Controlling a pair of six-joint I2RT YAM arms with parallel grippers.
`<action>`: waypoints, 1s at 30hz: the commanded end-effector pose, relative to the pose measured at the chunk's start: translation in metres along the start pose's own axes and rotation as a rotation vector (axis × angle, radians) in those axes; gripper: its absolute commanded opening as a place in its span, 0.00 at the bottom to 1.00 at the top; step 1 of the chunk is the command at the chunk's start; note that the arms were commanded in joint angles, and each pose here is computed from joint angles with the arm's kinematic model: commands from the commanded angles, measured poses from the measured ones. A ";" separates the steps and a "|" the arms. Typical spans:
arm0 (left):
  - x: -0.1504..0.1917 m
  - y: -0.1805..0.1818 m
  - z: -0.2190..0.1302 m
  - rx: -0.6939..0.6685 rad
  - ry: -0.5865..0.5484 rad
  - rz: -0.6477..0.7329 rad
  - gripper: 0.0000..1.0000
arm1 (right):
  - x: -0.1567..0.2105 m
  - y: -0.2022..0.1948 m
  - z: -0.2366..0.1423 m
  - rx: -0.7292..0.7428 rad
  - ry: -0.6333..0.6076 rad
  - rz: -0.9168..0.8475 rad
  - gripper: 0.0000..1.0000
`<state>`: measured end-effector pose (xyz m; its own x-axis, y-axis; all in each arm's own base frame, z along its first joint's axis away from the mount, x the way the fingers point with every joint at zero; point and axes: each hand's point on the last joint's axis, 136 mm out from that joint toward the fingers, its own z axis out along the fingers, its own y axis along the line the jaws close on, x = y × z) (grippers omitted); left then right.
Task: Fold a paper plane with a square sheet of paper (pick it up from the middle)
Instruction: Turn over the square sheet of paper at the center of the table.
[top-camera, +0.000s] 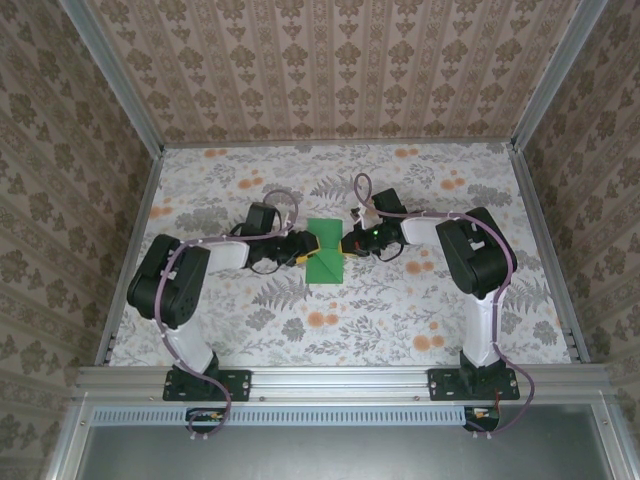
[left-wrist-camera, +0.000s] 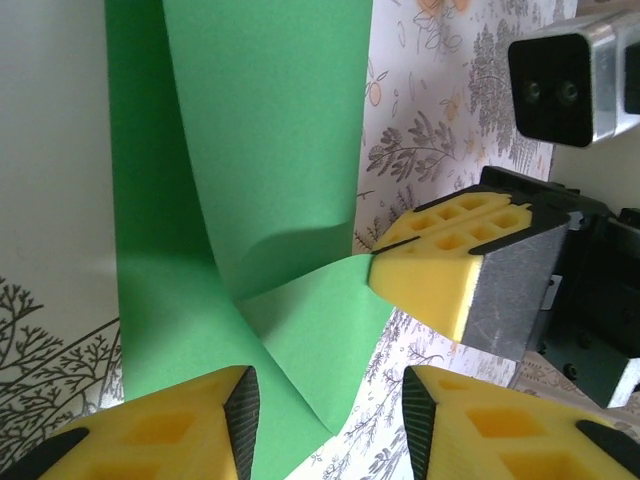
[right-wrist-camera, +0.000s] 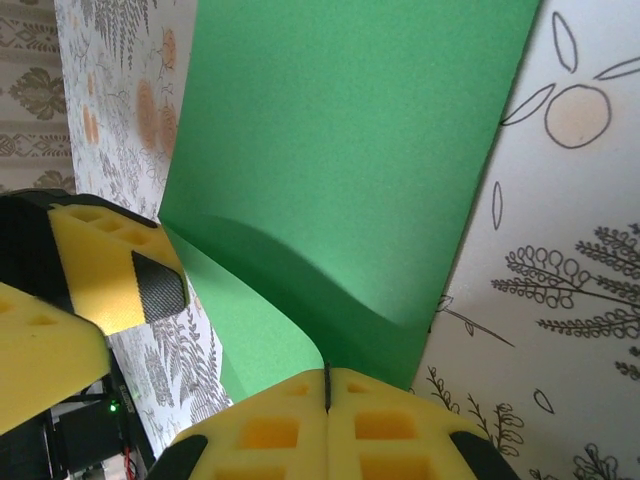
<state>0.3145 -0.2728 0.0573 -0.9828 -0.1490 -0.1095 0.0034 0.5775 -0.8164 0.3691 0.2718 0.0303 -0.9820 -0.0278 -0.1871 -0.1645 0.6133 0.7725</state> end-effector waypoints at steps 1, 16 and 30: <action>-0.002 -0.004 0.006 0.017 0.017 0.040 0.45 | -0.003 0.007 -0.008 -0.016 -0.017 -0.005 0.05; -0.009 -0.006 0.021 0.069 0.041 0.064 0.24 | -0.006 0.011 -0.015 -0.033 -0.023 0.003 0.08; -0.017 -0.004 0.023 0.048 0.014 0.152 0.06 | -0.029 0.025 -0.086 0.080 -0.236 0.029 0.60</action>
<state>0.3283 -0.2865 0.0438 -0.9828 -0.0792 -0.1668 0.0962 0.5516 -0.8286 0.3847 0.2389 0.0939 -0.9541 0.1096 -0.2787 -0.1514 0.6263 0.7647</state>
